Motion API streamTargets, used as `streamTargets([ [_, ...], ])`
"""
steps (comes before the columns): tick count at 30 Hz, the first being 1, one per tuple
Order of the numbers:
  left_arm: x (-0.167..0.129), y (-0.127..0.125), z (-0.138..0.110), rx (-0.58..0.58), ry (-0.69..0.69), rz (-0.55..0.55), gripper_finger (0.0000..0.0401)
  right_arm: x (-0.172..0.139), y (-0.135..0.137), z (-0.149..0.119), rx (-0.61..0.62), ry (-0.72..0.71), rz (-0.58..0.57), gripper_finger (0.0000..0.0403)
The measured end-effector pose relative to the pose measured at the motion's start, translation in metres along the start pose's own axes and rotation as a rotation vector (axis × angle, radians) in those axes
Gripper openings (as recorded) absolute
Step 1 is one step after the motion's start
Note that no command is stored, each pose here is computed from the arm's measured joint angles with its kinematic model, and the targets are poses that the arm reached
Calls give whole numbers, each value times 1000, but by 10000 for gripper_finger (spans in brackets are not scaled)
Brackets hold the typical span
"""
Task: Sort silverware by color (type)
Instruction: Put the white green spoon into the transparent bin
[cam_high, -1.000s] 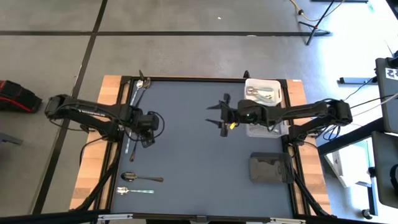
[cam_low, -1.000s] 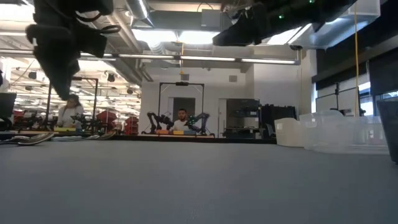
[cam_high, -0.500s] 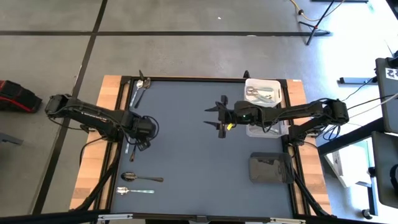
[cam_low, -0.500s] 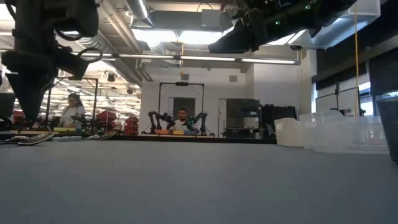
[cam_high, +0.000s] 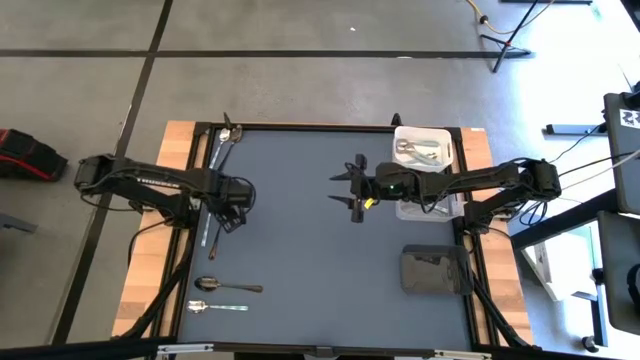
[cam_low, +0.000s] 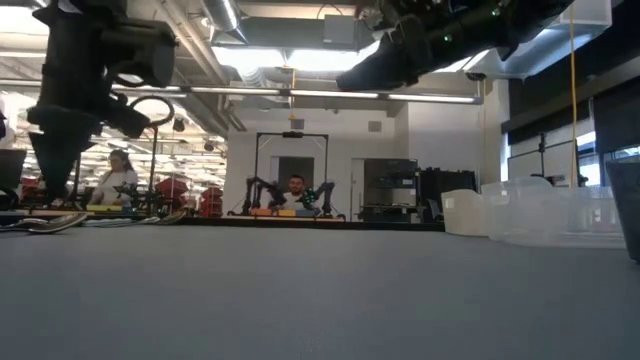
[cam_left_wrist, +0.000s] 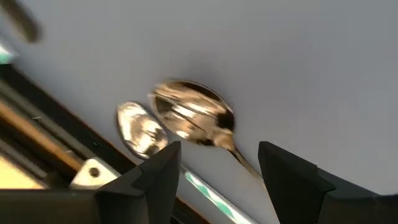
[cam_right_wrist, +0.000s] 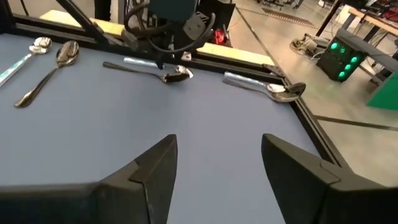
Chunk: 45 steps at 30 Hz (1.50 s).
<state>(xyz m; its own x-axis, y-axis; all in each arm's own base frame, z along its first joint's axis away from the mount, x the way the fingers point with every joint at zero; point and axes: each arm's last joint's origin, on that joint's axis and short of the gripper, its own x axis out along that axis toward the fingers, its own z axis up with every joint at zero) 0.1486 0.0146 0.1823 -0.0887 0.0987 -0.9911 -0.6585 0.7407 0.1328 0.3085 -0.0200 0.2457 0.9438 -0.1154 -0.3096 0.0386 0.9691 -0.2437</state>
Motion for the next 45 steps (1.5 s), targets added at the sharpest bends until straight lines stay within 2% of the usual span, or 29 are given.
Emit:
streamTargets([
  [4, 4, -2, 2, 27, 57, -17, 211, 0, 1, -3, -2, 30, 7, 223],
  [16, 24, -19, 5, 74, 185, 56, 211, 0, 1, -3, -3, 33, 8, 223],
  [19, 28, -20, 5, 77, 197, 106, 211, 0, 1, -3, -3, 32, 7, 223],
  [22, 33, -20, 8, 61, 198, 163, 211, 0, 1, -3, -2, 30, 7, 223],
  [27, 39, -19, 12, 57, 241, 194, 211, 0, 1, -3, 6, 29, 7, 223],
  [35, 23, -11, 26, 46, 209, 259, 211, 0, 1, -3, 6, 29, 7, 223],
  [41, 30, -4, 33, 31, 276, 260, 211, 0, 1, -3, 6, 32, 8, 223],
  [45, 34, 2, 32, 61, 359, 368, 211, 0, 1, -3, 7, 32, 8, 223],
])
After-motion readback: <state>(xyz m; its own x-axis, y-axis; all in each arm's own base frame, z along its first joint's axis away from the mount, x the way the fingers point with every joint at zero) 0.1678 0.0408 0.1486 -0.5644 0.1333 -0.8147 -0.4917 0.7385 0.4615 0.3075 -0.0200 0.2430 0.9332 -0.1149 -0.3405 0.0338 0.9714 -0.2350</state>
